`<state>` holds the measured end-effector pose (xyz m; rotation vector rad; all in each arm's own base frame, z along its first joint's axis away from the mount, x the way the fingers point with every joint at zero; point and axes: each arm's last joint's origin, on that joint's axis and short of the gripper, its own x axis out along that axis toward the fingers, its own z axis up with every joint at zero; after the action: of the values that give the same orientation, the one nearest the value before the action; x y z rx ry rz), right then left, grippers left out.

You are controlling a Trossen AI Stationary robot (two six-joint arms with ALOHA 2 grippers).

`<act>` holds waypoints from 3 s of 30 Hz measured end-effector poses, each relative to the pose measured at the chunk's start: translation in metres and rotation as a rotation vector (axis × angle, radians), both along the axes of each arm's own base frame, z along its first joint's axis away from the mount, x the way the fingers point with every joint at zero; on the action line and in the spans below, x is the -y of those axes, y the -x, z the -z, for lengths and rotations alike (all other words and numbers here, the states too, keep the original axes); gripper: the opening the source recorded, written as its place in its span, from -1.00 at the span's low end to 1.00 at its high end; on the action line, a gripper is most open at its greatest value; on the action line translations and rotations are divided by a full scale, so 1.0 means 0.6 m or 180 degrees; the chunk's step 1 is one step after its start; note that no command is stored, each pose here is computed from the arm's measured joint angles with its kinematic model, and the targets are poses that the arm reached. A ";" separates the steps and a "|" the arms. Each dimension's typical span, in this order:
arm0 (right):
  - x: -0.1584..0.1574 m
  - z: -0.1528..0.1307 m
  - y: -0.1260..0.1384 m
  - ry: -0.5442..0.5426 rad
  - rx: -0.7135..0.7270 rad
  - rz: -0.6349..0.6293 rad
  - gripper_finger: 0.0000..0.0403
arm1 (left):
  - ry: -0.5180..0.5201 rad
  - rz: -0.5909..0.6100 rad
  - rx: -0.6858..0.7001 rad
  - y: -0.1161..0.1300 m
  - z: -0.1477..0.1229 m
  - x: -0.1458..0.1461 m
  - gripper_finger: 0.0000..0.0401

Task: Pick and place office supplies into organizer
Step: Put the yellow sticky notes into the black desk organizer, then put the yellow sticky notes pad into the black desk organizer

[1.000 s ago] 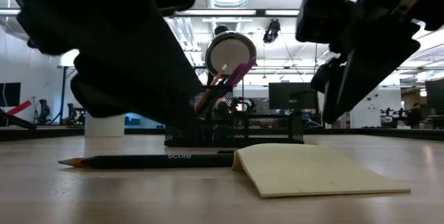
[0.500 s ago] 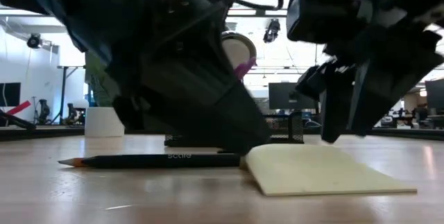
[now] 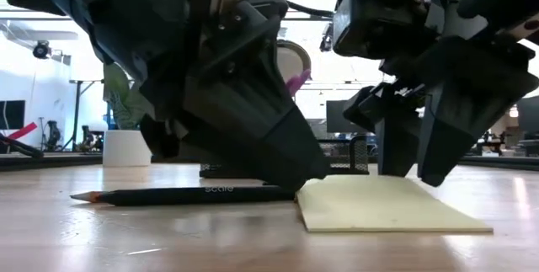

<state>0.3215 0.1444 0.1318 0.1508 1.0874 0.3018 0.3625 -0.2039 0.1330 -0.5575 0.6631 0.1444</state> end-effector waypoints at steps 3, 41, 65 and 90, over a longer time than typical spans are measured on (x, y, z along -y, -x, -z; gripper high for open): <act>-0.001 -0.004 -0.004 -0.0014 0.0035 0.0002 -0.10 | -0.0005 -0.0019 0.0006 -0.001 0.000 -0.002 -0.47; 0.009 -0.003 -0.011 0.0142 0.0162 -0.0014 -0.96 | -0.0480 0.0043 0.0016 -0.008 0.000 -0.022 -0.47; 0.055 -0.101 0.008 0.0920 -0.0304 0.0164 -0.96 | -0.0443 0.0432 0.0309 0.020 -0.084 -0.019 -0.47; 0.036 -0.011 -0.022 0.0357 -0.0177 -0.0210 -0.08 | 0.0247 0.0493 0.0347 -0.030 0.017 0.001 -0.47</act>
<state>0.3344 0.1227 0.1384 0.0235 1.1632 0.2963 0.3803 -0.2044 0.1229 -0.5821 0.6051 -0.0568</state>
